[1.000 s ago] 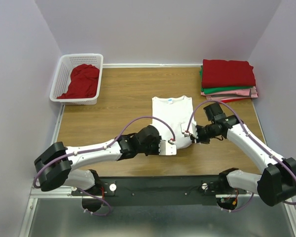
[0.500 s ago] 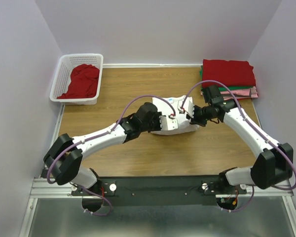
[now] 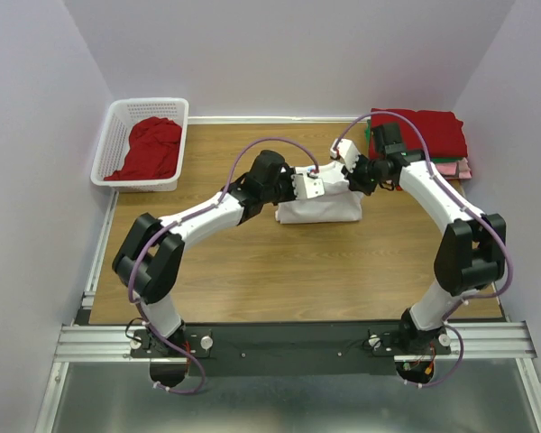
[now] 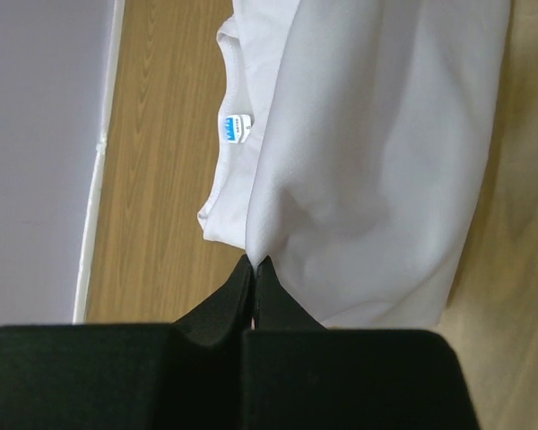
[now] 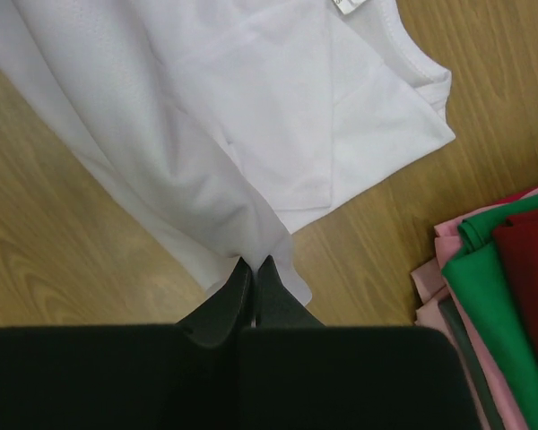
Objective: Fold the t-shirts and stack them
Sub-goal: Fold the tshirt
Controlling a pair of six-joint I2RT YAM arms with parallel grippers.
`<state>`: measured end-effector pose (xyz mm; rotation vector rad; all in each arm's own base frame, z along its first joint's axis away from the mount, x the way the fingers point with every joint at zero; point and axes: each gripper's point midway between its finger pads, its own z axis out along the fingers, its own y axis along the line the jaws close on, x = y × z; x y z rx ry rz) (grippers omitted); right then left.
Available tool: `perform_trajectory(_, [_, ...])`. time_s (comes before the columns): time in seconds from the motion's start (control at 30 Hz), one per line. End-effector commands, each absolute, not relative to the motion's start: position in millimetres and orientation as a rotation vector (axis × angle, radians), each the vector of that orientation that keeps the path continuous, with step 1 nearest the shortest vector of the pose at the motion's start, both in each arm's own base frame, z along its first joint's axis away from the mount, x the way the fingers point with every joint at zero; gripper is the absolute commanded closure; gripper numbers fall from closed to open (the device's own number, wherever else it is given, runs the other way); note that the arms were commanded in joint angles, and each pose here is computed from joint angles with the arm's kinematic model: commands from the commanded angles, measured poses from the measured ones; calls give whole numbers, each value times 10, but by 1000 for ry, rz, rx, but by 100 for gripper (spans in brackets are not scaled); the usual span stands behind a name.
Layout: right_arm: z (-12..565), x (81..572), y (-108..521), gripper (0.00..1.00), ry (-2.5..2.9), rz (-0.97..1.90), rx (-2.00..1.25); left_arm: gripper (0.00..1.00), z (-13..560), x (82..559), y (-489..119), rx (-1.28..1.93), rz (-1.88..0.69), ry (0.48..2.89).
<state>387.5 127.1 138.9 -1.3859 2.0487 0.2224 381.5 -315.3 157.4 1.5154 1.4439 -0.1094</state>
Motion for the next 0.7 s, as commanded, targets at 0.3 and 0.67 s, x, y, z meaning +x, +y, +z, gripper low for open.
perform_trajectory(0.3, [1663,4484,1296,100,1995,197,-1220,100,1888,4454,-3250,1396,-74,1324])
perform_trajectory(0.67, [1555,4185,1338,100,1996,274,-1253,100,1670,4089,-3166,1477,-158,1321])
